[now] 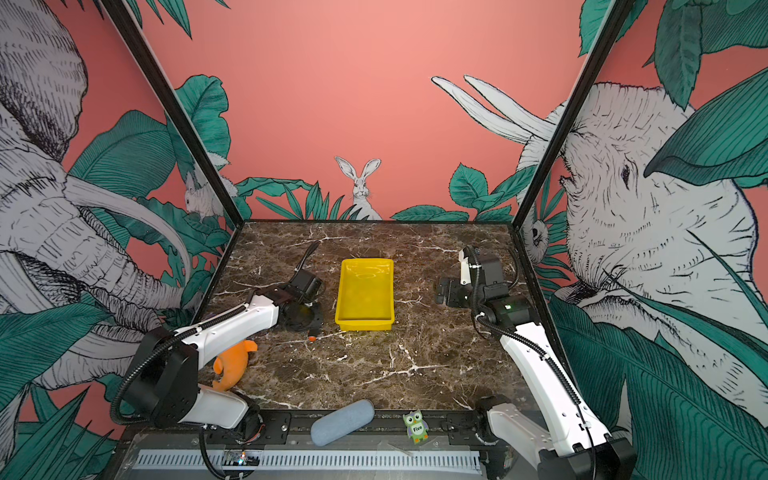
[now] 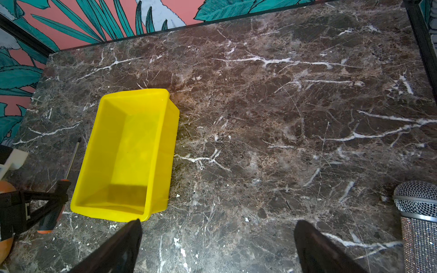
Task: Put the screwdriver in the bin
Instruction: 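Lift the screwdriver with the left gripper and carry it over the yellow bin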
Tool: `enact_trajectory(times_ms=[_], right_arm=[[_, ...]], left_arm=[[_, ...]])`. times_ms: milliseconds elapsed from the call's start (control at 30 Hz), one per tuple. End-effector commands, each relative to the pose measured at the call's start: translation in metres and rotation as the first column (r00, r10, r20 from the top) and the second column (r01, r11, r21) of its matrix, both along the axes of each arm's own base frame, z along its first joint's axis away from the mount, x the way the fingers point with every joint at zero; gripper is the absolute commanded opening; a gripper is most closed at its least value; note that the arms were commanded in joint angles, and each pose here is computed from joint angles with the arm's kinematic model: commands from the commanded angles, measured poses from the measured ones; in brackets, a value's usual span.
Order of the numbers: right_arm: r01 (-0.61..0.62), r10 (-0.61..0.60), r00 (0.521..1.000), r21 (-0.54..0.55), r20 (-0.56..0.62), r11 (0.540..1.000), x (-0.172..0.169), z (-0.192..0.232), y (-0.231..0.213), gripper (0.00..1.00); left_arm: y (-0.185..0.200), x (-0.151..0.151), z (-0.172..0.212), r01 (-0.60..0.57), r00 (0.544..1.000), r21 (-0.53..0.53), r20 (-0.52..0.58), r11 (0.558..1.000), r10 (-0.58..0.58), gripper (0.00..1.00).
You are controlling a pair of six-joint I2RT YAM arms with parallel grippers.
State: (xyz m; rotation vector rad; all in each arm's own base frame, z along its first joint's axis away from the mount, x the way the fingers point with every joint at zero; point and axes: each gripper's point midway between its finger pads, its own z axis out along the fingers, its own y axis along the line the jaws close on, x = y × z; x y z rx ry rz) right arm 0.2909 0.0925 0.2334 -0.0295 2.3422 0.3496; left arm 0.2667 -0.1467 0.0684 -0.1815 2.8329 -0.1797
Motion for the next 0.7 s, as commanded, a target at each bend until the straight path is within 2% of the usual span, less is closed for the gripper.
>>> enact_trajectory(times_ms=[0, 400, 567, 667], right_arm=[[0.013, -0.013, 1.000, -0.013, 0.004, 1.000, -0.003, 0.001, -0.003, 1.00], [-0.015, 0.015, 1.000, -0.030, 0.003, 0.999, 0.005, 0.001, 0.001, 1.00], [-0.019, 0.019, 1.000, -0.038, 0.007, 0.999, 0.005, 0.002, 0.000, 1.00], [-0.018, 0.019, 1.000, -0.037, 0.007, 0.999, 0.004, 0.002, 0.000, 1.00]], left_arm=[[0.005, 0.002, 0.022, 0.009, 1.000, 0.006, 0.029, 1.000, -0.009, 0.00], [-0.014, 0.033, 0.088, 0.064, 0.987, -0.029, 0.148, 0.998, -0.059, 0.00], [-0.037, 0.047, 0.102, 0.104, 0.981, -0.085, 0.175, 0.991, -0.087, 0.00], [-0.063, 0.052, 0.101, 0.167, 0.972, -0.076, 0.182, 0.983, -0.151, 0.00]])
